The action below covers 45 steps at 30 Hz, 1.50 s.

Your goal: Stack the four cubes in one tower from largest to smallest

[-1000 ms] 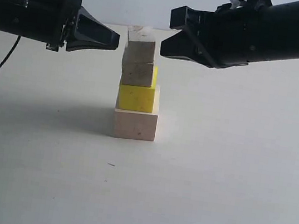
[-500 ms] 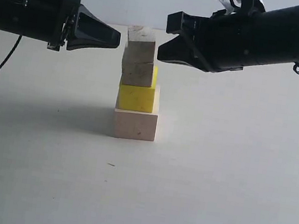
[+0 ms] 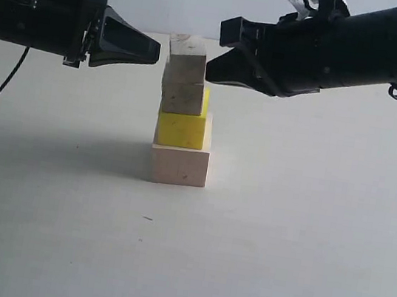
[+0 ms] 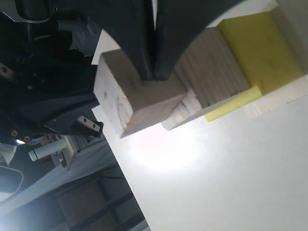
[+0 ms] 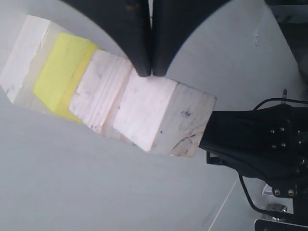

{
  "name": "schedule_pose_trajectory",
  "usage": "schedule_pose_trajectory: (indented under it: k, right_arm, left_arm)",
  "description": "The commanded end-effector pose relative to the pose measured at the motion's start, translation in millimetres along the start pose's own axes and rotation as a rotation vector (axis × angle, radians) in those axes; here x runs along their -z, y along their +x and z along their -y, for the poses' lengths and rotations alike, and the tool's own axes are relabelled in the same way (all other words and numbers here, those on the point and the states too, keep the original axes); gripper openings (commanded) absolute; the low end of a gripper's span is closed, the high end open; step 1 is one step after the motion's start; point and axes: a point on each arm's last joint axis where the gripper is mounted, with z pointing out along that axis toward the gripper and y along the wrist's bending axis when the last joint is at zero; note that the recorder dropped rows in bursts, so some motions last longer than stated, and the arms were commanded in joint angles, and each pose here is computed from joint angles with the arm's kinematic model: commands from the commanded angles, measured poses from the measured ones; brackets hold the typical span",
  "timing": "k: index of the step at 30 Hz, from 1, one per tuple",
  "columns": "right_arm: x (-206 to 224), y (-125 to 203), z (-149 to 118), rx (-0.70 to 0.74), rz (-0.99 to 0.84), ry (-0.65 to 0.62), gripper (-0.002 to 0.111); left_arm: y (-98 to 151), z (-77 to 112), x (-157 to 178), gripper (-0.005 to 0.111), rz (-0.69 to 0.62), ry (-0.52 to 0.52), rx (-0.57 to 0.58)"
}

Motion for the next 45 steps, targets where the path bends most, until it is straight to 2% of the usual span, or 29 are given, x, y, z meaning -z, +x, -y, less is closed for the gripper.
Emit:
schedule_pose_trajectory:
  k: [1, 8, 14, 28, 45]
  right_arm:
    - [0.7, -2.3, -0.3, 0.029, 0.003, -0.01, 0.0]
    - [0.7, -4.5, 3.0, 0.033, 0.027, 0.027, 0.0]
    - [-0.9, -5.6, 5.5, 0.015, 0.041, 0.038, 0.0]
    - [-1.3, -6.1, 6.9, 0.015, 0.047, 0.049, 0.0]
    - [-1.7, -2.7, 0.7, 0.057, 0.011, -0.014, 0.0]
  left_arm:
    - [-2.2, 5.9, 0.6, 0.0, 0.012, 0.023, -0.004]
    - [-1.7, 6.4, -0.2, 0.0, 0.008, 0.024, -0.006]
    - [-3.5, 2.5, -0.2, 0.0, 0.028, -0.019, -0.006]
    - [-2.1, 5.7, -5.6, 0.0, 0.024, -0.016, -0.007]
    - [-8.0, 10.3, -5.0, 0.0, 0.022, -0.003, -0.028]
